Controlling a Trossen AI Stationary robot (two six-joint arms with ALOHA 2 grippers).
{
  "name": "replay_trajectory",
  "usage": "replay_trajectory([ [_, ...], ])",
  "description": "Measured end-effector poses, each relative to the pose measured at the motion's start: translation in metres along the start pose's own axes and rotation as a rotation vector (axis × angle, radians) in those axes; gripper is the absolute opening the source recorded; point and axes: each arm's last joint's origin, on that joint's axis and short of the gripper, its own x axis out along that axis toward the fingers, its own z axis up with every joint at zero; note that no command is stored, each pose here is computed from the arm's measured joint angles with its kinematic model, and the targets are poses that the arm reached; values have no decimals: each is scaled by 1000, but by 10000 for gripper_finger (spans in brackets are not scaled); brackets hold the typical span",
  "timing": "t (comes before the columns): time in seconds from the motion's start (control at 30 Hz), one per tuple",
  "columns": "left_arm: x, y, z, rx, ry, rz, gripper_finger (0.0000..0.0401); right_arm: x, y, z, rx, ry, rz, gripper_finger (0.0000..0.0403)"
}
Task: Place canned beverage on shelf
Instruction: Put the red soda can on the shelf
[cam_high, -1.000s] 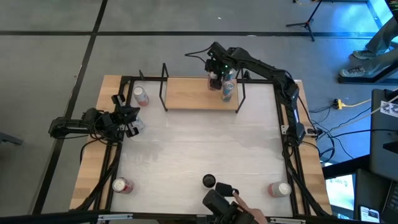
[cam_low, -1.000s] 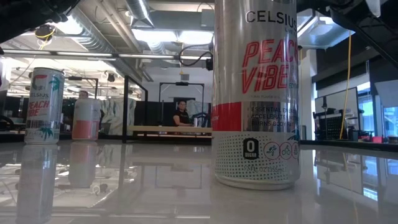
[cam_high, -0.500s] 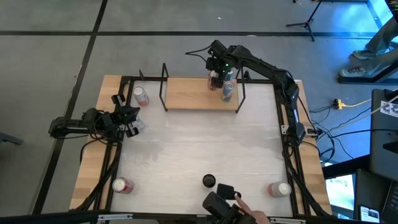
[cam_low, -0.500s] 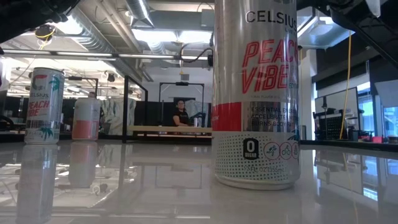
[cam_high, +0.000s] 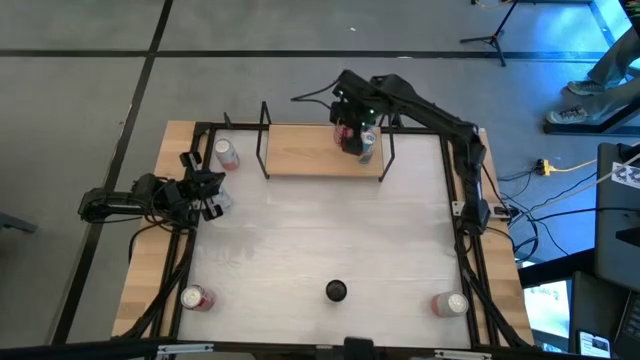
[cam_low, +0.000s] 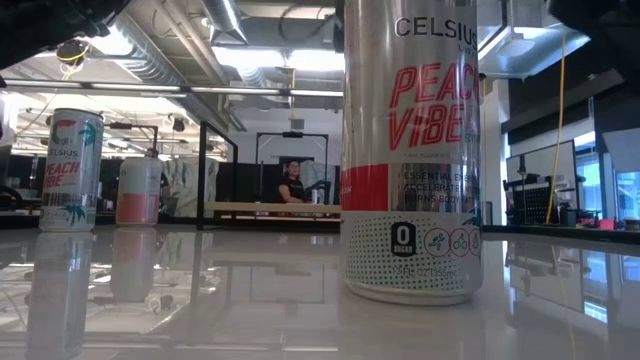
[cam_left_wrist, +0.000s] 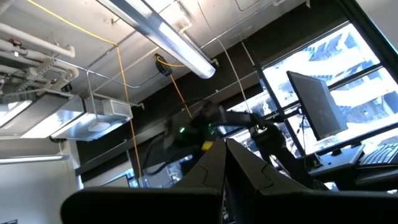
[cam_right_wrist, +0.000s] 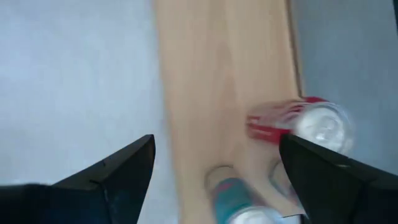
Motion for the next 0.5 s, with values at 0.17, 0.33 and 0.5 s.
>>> replay_trajectory([
  [0.17, 0, 0, 0, 11, 5, 1, 7, -13, 30, -7, -21, -15, 69, 337],
  [0.33, 0, 3, -3, 33, 82, 114, 13, -10, 51, -27, -10, -21, 77, 337],
  [0.5, -1, 3, -5, 54, 127, 140, 67, -5, 72, -61, -11, -110, 34, 337],
])
